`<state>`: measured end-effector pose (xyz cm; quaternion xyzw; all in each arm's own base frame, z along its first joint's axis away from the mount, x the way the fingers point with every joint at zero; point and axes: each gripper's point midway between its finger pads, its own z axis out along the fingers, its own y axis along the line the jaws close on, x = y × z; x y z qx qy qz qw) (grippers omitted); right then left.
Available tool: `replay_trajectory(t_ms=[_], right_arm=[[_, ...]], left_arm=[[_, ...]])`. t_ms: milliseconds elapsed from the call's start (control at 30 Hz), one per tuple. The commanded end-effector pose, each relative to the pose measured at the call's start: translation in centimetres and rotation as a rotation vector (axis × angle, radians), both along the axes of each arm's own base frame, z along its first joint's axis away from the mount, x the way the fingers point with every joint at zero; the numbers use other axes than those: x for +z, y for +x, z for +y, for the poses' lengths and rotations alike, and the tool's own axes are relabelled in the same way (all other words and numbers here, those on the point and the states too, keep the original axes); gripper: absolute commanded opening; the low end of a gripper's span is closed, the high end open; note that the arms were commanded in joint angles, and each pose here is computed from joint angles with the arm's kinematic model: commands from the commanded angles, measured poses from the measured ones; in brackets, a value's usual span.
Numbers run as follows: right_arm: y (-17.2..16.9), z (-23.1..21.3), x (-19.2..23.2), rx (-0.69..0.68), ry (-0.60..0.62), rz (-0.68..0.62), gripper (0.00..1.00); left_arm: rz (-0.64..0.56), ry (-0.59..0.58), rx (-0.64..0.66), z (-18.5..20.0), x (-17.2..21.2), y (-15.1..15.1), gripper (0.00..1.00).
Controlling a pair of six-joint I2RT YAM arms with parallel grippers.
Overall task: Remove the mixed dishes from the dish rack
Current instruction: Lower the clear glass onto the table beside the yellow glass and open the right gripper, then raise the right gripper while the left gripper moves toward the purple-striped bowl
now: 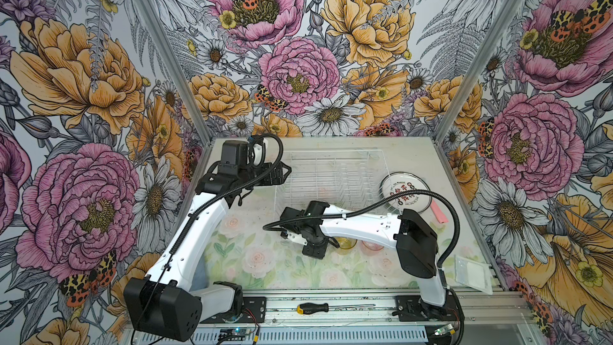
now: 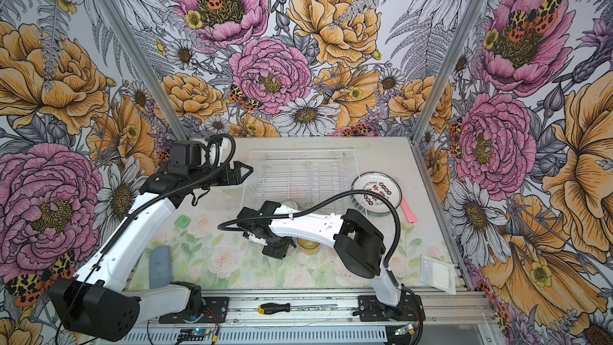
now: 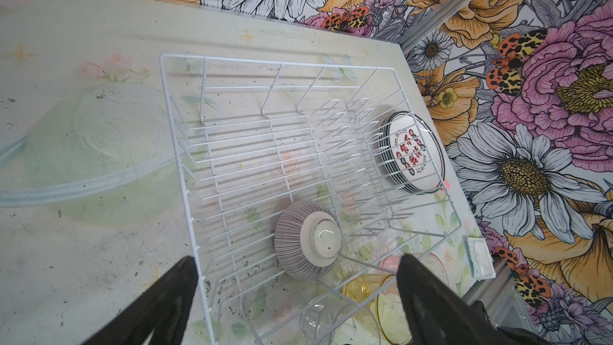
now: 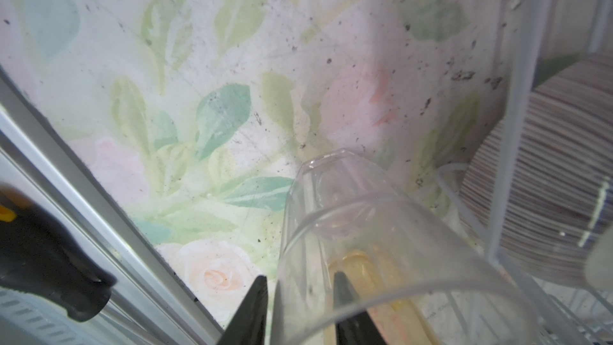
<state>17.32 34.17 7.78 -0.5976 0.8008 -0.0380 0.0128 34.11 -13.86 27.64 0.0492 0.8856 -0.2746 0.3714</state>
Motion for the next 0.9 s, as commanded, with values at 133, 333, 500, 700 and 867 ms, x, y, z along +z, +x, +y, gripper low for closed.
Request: replay_trajectory(t_ms=[133, 333, 500, 700, 867], right_arm=[[1.4, 0.7, 4.6, -0.014, 0.113, -0.095, 0.39], [1.4, 0.8, 7.7, -0.021, 0.229, -0.086, 0.41], [1.8, 0.2, 11.0, -0.05, 0.348, -0.108, 0.45], [3.7, -2.3, 14.8, -0.15, 0.46, -0.203, 0.47], [7.9, -7.3, 18.3, -0.422, 0.573, -0.325, 0.5]], left_arm=[[0.031, 0.042, 0.001, 0.5, -1.5, 0.1, 0.95], [0.051, 0.091, 0.028, 1.2, -2.5, 0.2, 0.96], [0.063, 0.137, 0.052, 1.8, -3.2, 0.1, 0.96], [0.066, 0.223, 0.018, 0.9, -4.2, -0.3, 0.96], [0.081, 0.358, -0.045, -1.1, -5.9, -0.5, 0.96]])
